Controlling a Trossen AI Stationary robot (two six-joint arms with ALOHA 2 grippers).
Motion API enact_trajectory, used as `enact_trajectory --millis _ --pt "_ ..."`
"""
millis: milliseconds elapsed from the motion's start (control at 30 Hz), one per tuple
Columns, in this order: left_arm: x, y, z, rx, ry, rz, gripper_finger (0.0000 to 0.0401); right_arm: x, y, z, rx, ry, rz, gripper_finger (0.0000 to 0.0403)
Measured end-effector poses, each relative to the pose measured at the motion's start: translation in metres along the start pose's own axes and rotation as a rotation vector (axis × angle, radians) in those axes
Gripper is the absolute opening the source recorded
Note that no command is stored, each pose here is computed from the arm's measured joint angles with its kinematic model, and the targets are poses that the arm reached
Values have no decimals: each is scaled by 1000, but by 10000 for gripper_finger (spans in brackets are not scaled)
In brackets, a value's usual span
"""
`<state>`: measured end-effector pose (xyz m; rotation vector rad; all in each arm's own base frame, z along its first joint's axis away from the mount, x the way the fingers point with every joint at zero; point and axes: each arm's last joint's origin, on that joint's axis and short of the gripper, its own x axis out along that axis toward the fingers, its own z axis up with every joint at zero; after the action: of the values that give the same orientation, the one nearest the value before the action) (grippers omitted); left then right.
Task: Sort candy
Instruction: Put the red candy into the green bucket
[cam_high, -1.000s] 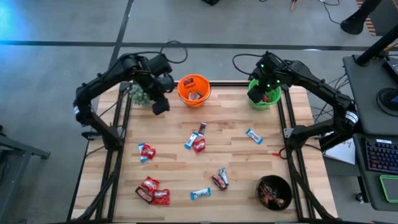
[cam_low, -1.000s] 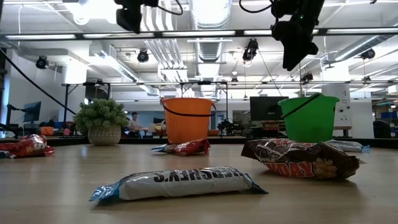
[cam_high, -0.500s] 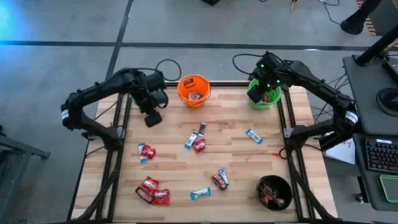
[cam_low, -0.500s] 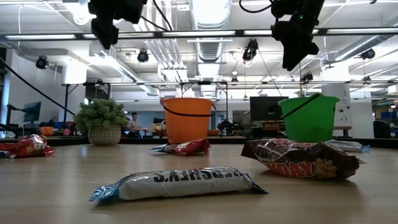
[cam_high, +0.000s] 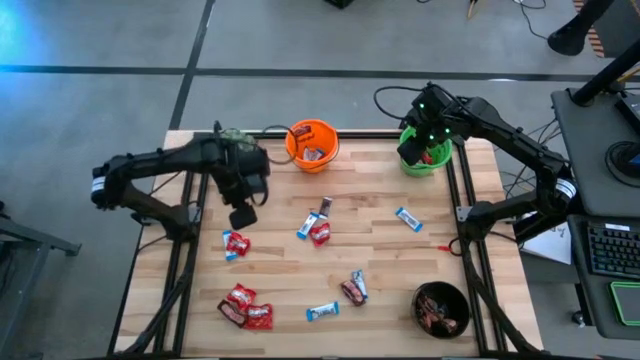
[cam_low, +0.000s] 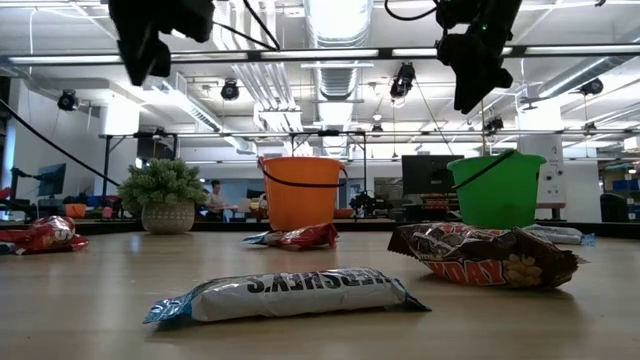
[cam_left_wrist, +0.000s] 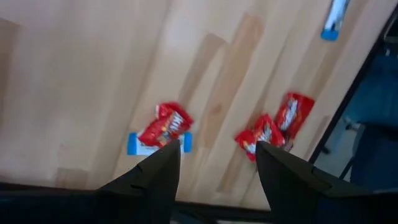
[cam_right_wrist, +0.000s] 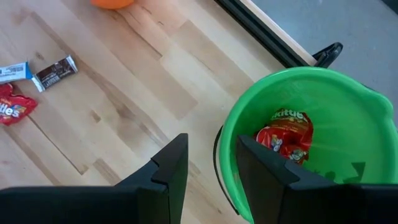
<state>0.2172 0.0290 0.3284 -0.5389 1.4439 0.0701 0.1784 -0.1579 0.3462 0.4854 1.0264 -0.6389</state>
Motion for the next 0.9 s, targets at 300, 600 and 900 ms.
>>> enact_trajectory --millis 300,600,900 --pt "12 -35 -13 123 34 19 191 -5 1 -3 108 -1 22 119" --pt "22 -67 -31 293 44 67 191 -17 5 -9 225 -23 121 122" --pt "49 -91 -44 363 1 63 191 -31 17 -17 260 -40 200 122"
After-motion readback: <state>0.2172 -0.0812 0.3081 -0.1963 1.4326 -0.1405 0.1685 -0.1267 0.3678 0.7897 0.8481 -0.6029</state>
